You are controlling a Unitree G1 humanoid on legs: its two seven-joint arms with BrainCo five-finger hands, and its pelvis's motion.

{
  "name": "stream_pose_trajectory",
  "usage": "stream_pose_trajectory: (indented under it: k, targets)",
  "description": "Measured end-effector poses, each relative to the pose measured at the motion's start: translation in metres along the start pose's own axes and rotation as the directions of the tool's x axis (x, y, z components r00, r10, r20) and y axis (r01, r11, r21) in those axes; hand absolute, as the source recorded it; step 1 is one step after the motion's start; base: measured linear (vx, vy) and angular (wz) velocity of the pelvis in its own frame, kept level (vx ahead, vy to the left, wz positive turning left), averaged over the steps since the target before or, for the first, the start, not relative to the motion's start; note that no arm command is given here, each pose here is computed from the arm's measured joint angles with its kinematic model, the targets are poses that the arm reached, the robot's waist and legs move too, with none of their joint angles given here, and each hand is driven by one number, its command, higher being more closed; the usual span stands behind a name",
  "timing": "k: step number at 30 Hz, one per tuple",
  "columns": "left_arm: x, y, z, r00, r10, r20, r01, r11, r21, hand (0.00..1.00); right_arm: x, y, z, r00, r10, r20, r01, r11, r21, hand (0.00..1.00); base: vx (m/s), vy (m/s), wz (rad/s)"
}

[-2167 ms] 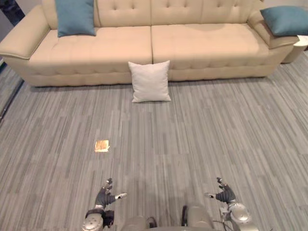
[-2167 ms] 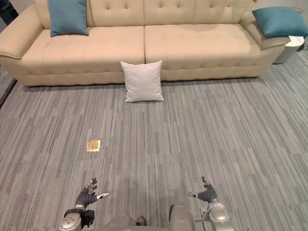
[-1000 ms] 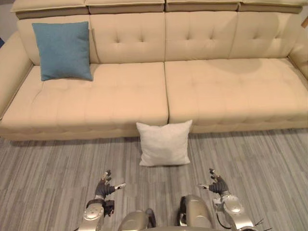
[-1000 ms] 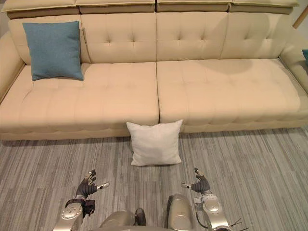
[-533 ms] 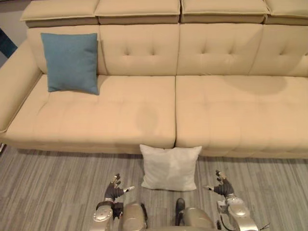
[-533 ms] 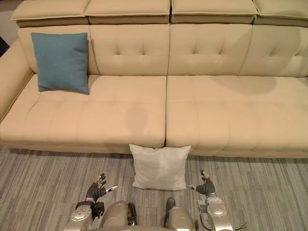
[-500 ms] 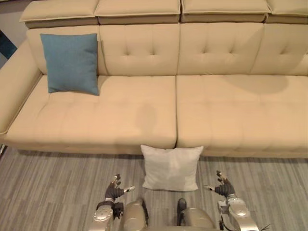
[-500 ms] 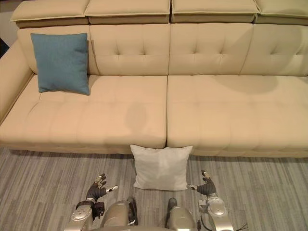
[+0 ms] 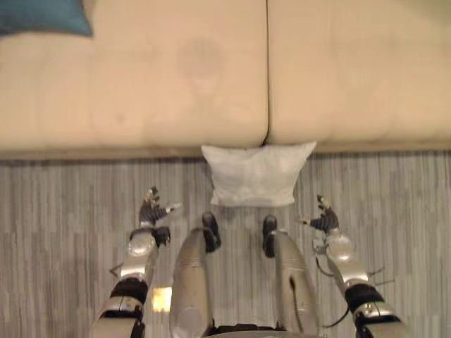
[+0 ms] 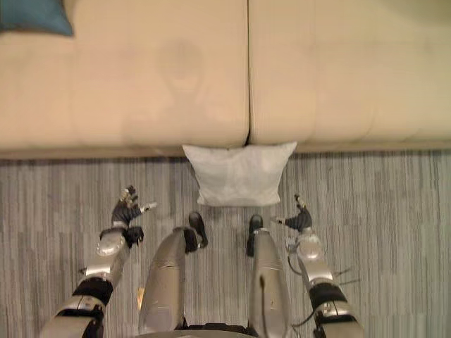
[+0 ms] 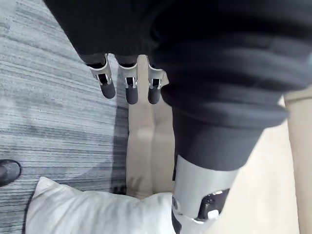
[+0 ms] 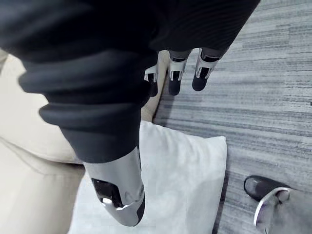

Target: Pick up cushions and gather them together orderly.

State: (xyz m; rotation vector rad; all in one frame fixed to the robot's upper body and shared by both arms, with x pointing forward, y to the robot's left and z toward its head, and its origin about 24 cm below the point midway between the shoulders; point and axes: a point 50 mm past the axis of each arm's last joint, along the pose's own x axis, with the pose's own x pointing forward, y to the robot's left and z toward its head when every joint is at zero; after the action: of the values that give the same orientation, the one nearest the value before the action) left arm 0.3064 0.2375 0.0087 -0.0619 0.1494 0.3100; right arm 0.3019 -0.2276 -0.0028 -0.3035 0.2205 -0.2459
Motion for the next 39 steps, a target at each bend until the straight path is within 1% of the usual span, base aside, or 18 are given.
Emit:
stream_pose_trajectory:
  k: [1, 3, 4, 7, 9, 10, 13, 14, 15, 17, 20, 26, 29, 32, 33, 35, 37, 39]
  targets:
    - [0.005, -0.003, 0.008, 1.0, 0.0, 0.019, 0.0, 1.0, -0.014, 0.0, 0.005, -0.001, 0.008, 1.0, -0.01, 0.019, 0.01, 1.0, 0.004, 0.0, -0.1, -0.028, -0.04]
    - [0.023, -0.016, 0.05, 0.991, -0.001, 0.135, 0.011, 0.997, -0.073, 0.0, 0.028, -0.009, 0.057, 0.989, -0.055, 0.14, 0.054, 0.998, 0.014, 0.0, -0.12, -0.019, -0.01]
    - [0.026, -0.019, 0.058, 0.987, 0.0, 0.159, 0.013, 0.997, -0.081, 0.0, 0.032, -0.01, 0.07, 0.983, -0.066, 0.17, 0.063, 0.998, 0.02, 0.0, -0.12, -0.021, -0.05]
    - [0.037, -0.038, 0.102, 0.964, -0.013, 0.267, 0.048, 0.991, -0.128, 0.0, 0.049, -0.013, 0.154, 0.925, -0.117, 0.361, 0.096, 0.992, 0.076, 0.0, -0.15, -0.055, -0.14]
    - [0.038, -0.044, 0.113, 0.956, -0.018, 0.293, 0.061, 0.989, -0.136, 0.0, 0.05, -0.01, 0.176, 0.903, -0.127, 0.41, 0.095, 0.991, 0.096, 0.0, -0.13, -0.049, -0.13]
    - [0.04, -0.053, 0.127, 0.944, -0.024, 0.328, 0.075, 0.987, -0.143, 0.0, 0.048, -0.006, 0.202, 0.874, -0.133, 0.467, 0.094, 0.99, 0.107, 0.0, -0.13, -0.038, -0.15]
    - [0.039, -0.069, 0.151, 0.918, -0.055, 0.393, 0.117, 0.984, -0.136, 0.0, 0.045, 0.0, 0.229, 0.84, -0.158, 0.519, 0.098, 0.985, 0.142, 0.0, -0.11, -0.02, -0.07]
    - [0.038, -0.079, 0.163, 0.904, -0.077, 0.421, 0.146, 0.98, -0.135, 0.0, 0.043, 0.002, 0.242, 0.824, -0.171, 0.54, 0.096, 0.982, 0.164, 1.0, -0.11, -0.002, -0.02]
    - [0.037, -0.084, 0.168, 0.898, -0.088, 0.431, 0.161, 0.978, -0.134, 1.0, 0.042, 0.004, 0.247, 0.817, -0.18, 0.547, 0.097, 0.98, 0.176, 1.0, -0.08, 0.007, -0.06]
    - [0.032, -0.104, 0.185, 0.873, -0.121, 0.473, 0.206, 0.969, -0.133, 1.0, 0.037, 0.011, 0.263, 0.802, -0.211, 0.559, 0.1, 0.97, 0.222, 1.0, -0.06, 0.015, -0.07]
    - [0.026, -0.12, 0.211, 0.835, -0.136, 0.533, 0.242, 0.961, -0.133, 1.0, 0.033, 0.015, 0.278, 0.788, -0.242, 0.566, 0.103, 0.958, 0.266, 1.0, -0.01, 0.005, 0.0]
    - [0.025, -0.109, 0.225, 0.821, -0.068, 0.567, 0.179, 0.973, -0.142, 1.0, 0.016, 0.027, 0.296, 0.76, -0.235, 0.606, -0.003, 0.931, 0.364, 1.0, -0.03, 0.008, -0.05]
    - [0.02, -0.109, 0.234, 0.799, -0.071, 0.597, 0.19, 0.972, -0.139, 1.0, 0.007, 0.029, 0.298, 0.745, -0.231, 0.626, -0.053, 0.914, 0.402, 1.0, -0.06, 0.01, -0.07]
    - [0.014, -0.108, 0.24, 0.776, -0.068, 0.627, 0.193, 0.972, -0.134, 1.0, -0.006, 0.032, 0.293, 0.708, -0.205, 0.676, -0.119, 0.909, 0.4, 1.0, -0.04, 0.005, -0.07]
    - [0.012, -0.108, 0.235, 0.777, -0.075, 0.625, 0.196, 0.972, -0.127, 1.0, -0.01, 0.038, 0.287, 0.702, -0.184, 0.688, -0.143, 0.91, 0.389, 1.0, -0.02, 0.008, -0.11]
    - [0.01, -0.106, 0.226, 0.779, -0.076, 0.622, 0.191, 0.974, -0.121, 1.0, -0.014, 0.044, 0.278, 0.709, -0.16, 0.687, -0.176, 0.903, 0.391, 1.0, -0.02, 0.001, -0.06]
    - [-0.002, -0.105, 0.209, 0.776, -0.079, 0.626, 0.204, 0.97, -0.13, 1.0, -0.021, 0.048, 0.254, 0.723, -0.144, 0.676, -0.207, 0.888, 0.41, 1.0, -0.03, -0.025, -0.04]
    - [-0.009, -0.105, 0.201, 0.767, -0.087, 0.635, 0.217, 0.967, -0.131, 1.0, -0.026, 0.048, 0.242, 0.726, -0.143, 0.673, -0.218, 0.88, 0.422, 1.0, -0.03, -0.043, 0.02]
